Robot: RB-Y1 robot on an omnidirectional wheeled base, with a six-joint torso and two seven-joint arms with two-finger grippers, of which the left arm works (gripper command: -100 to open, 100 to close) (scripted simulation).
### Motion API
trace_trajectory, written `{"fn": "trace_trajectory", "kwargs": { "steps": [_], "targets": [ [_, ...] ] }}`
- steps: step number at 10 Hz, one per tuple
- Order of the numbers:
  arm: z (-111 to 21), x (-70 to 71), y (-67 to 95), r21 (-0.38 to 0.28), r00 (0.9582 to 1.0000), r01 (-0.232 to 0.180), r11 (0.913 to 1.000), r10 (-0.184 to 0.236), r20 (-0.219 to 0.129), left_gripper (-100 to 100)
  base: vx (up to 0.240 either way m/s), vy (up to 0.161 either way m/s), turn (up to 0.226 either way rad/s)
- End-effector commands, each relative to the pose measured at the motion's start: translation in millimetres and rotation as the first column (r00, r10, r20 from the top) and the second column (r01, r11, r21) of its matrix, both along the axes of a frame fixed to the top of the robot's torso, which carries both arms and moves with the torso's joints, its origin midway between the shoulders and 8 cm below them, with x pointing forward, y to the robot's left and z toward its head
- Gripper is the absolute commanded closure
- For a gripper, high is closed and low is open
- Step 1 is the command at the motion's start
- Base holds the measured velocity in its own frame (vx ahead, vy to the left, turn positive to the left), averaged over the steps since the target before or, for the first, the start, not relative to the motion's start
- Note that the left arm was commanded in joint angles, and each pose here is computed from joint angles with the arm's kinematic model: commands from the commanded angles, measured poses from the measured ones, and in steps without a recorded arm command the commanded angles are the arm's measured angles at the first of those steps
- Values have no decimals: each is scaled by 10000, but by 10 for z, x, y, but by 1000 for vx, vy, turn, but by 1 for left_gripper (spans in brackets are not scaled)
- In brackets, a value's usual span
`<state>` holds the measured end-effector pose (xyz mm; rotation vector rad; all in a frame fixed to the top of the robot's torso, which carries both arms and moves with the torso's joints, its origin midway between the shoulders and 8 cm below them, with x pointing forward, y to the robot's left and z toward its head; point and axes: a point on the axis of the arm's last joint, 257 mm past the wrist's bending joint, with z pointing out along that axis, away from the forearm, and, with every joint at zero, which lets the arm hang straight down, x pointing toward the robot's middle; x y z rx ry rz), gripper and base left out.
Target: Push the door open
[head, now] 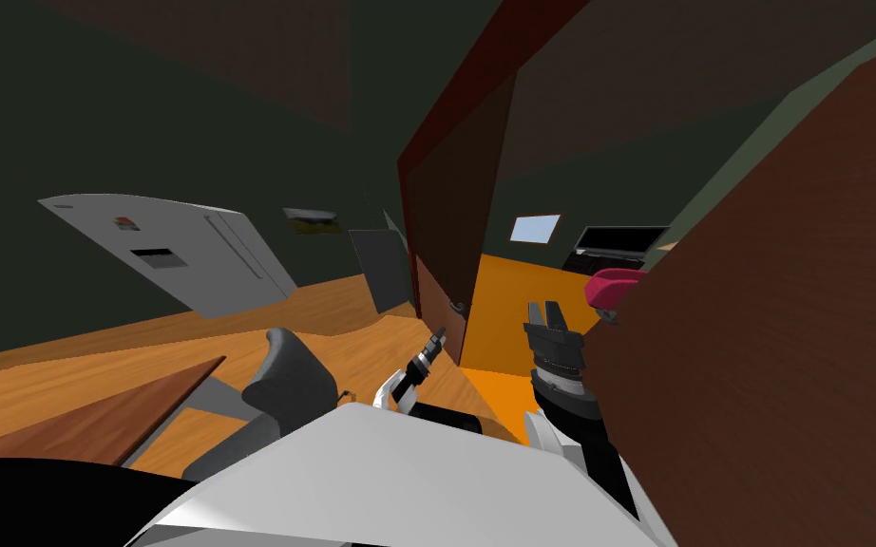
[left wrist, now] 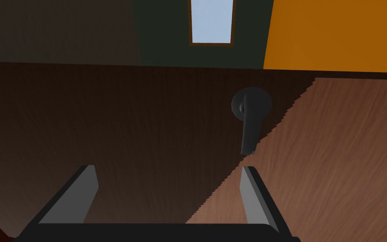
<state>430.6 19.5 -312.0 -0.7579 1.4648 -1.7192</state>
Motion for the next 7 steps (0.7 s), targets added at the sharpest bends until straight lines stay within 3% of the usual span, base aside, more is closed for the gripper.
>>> {"fn": "trace_trajectory", "kwargs": {
  "steps": [1,7],
  "targets": [
    [-86,-11,-39,83,9998,145,9999,-143,-160,-100,115,51,-18],
    [-396,-112,-192,374,9950,687,9969,-658,-757,-100,105,53,-18]
  ]
}}
